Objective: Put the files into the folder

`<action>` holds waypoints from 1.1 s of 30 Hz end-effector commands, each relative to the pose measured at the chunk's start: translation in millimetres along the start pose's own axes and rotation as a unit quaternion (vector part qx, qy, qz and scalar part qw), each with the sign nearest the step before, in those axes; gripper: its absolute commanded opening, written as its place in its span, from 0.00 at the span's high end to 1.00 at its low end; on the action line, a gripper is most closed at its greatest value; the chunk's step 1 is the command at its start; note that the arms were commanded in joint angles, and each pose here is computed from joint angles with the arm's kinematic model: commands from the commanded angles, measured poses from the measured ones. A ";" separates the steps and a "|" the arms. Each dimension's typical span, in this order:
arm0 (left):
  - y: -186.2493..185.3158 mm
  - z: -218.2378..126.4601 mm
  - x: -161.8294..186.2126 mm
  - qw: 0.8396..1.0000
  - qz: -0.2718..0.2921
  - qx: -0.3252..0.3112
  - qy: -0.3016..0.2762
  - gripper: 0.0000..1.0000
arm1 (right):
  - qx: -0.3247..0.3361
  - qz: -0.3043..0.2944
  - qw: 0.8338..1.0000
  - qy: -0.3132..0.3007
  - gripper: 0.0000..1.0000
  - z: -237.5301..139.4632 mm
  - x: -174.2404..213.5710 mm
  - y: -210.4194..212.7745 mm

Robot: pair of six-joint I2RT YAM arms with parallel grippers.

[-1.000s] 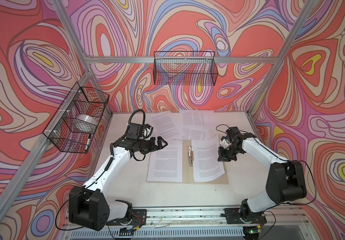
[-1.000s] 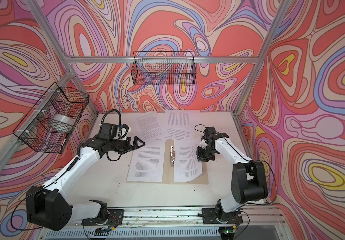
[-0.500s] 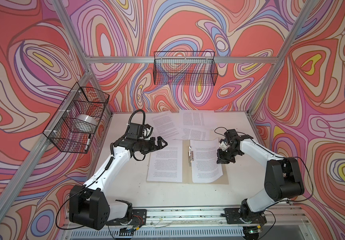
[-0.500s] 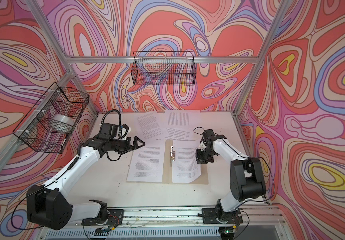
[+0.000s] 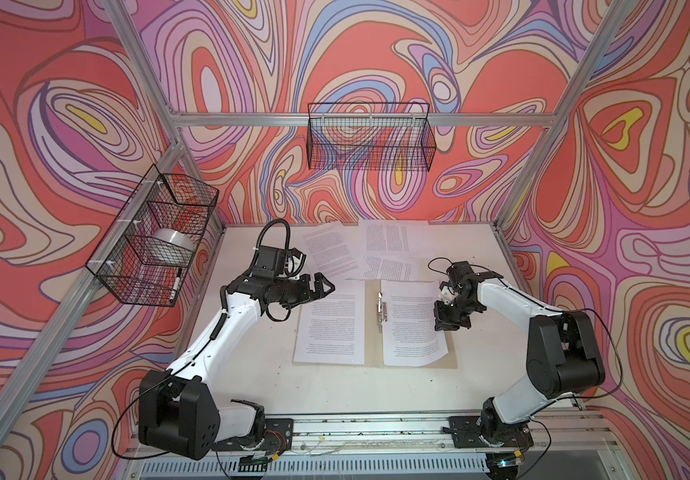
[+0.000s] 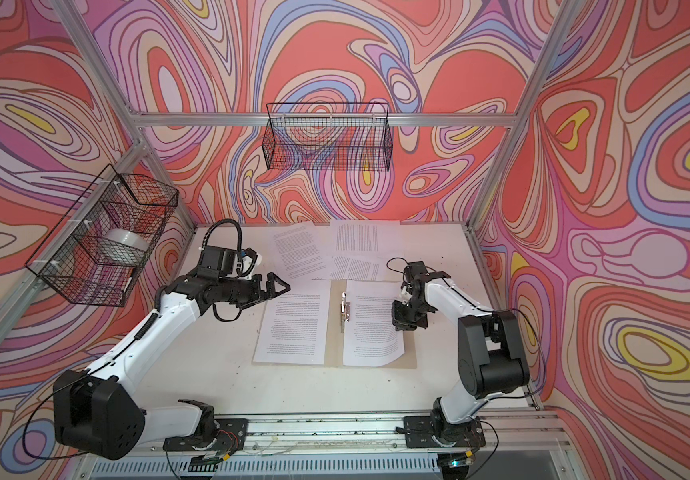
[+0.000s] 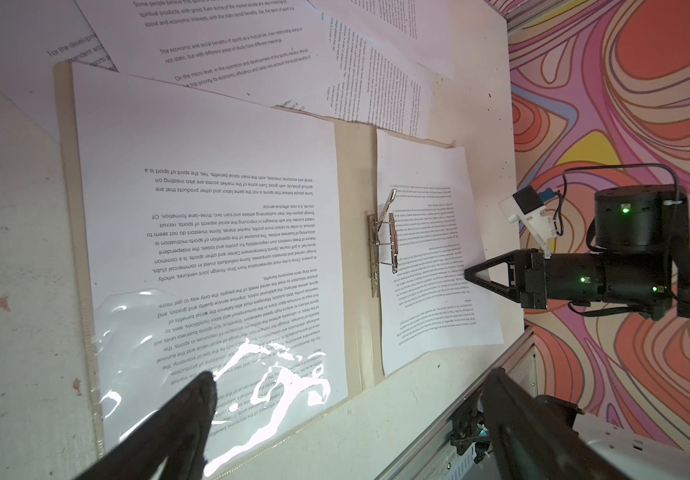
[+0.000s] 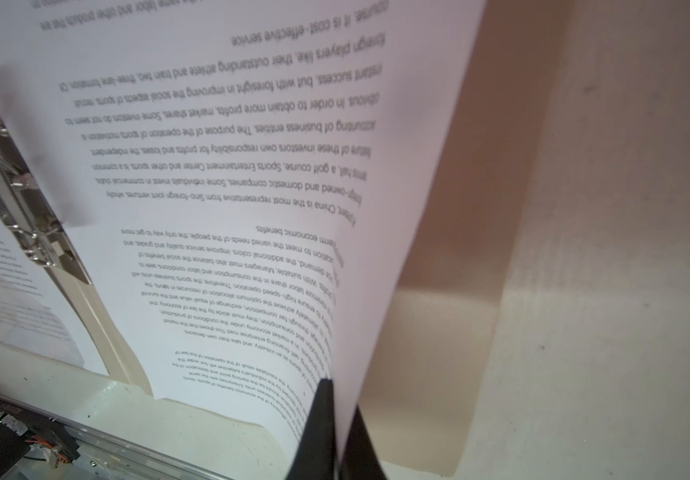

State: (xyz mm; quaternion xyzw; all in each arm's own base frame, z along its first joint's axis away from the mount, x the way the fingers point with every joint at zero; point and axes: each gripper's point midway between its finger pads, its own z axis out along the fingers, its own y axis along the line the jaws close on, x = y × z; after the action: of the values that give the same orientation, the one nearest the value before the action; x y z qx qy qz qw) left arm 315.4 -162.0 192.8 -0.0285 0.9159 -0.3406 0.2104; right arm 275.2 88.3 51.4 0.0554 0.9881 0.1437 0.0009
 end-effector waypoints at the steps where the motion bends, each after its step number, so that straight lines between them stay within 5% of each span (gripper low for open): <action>1: 4.6 3.2 0.1 1.000 -0.009 0.001 0.004 0.00 | 0.017 0.000 1.000 0.006 1.00 7.5 0.7 -6.5; 8: 5.7 3.3 0.2 1.000 -0.010 0.000 0.004 0.00 | 0.022 0.000 1.000 0.003 0.98 8.1 -2.5 -7.8; 19: 12.4 5.2 3.2 1.000 -0.010 -0.015 0.014 0.00 | 0.056 0.003 0.996 -0.063 0.25 -14.8 -21.6 -14.2; 24: 9.6 22.3 14.3 0.999 -0.001 -0.034 0.043 0.00 | 0.087 0.000 0.986 -0.140 0.06 -43.3 -51.3 -17.2; 33: -39.9 94.7 17.7 0.986 0.085 -0.081 0.114 0.00 | 0.055 0.037 0.977 -0.202 0.02 -34.3 -113.5 -14.0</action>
State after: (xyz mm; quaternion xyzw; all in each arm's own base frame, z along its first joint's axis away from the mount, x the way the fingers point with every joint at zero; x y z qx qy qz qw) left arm 330.4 -243.9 152.0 0.0503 0.9464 -0.2897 0.1334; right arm 363.0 59.4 79.7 0.0918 0.9801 0.0695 0.1620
